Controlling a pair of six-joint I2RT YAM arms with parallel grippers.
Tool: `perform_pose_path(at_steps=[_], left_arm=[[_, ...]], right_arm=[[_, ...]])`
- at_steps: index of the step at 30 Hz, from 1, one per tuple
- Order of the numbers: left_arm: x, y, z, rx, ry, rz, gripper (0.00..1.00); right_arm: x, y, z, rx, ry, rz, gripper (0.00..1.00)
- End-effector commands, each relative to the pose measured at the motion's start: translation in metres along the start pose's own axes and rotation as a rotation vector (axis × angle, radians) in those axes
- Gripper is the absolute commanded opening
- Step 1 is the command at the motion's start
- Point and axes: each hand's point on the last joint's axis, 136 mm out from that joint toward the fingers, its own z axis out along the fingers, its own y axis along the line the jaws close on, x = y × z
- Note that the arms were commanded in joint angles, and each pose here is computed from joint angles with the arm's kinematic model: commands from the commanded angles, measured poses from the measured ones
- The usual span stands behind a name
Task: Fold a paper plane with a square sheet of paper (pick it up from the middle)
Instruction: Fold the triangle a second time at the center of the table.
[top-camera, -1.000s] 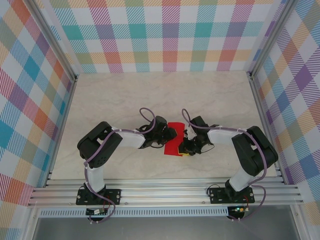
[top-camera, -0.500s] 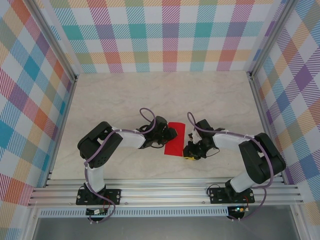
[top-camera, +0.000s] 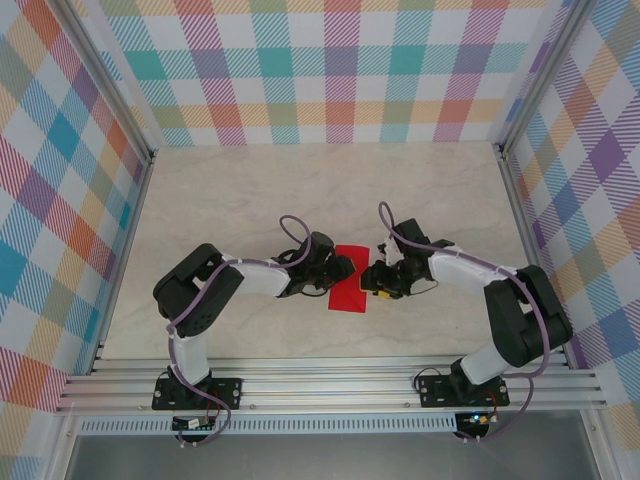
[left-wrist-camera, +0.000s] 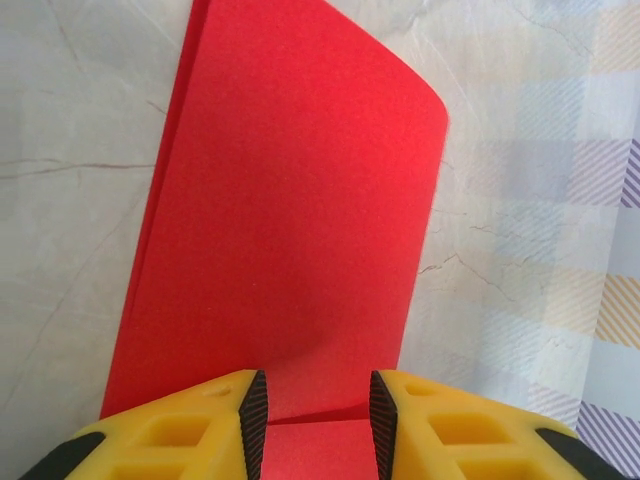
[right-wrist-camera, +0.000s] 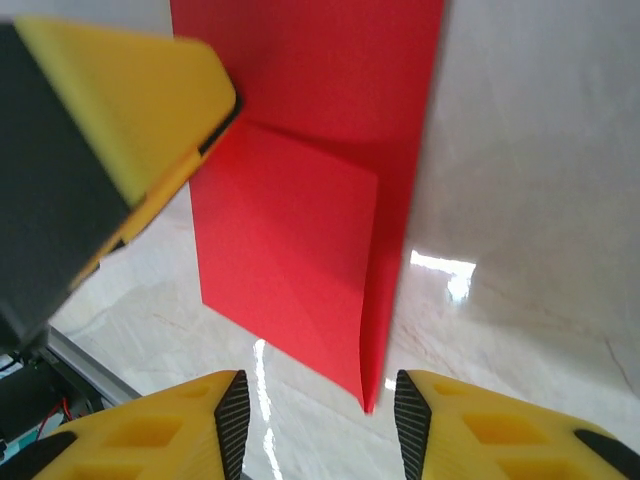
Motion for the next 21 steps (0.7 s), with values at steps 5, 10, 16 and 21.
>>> perform_pose_path(at_steps=[5,10,16,21], left_arm=[[0.004,-0.002,-0.010,-0.015,0.012,0.023,0.36],[0.004,-0.002,-0.011,-0.016,0.012,0.027,0.37],[0.004,-0.006,-0.010,-0.005,0.016,0.036,0.38],[0.003,-0.009,-0.012,0.001,0.016,0.041,0.39]], right_arm=[[-0.011,0.004,0.013,-0.038,0.022,0.024,0.46],[-0.011,0.002,0.019,-0.040,0.037,0.024,0.46],[-0.012,0.000,0.023,-0.040,0.045,0.026,0.46],[-0.011,0.000,0.026,-0.051,0.054,0.027,0.46]])
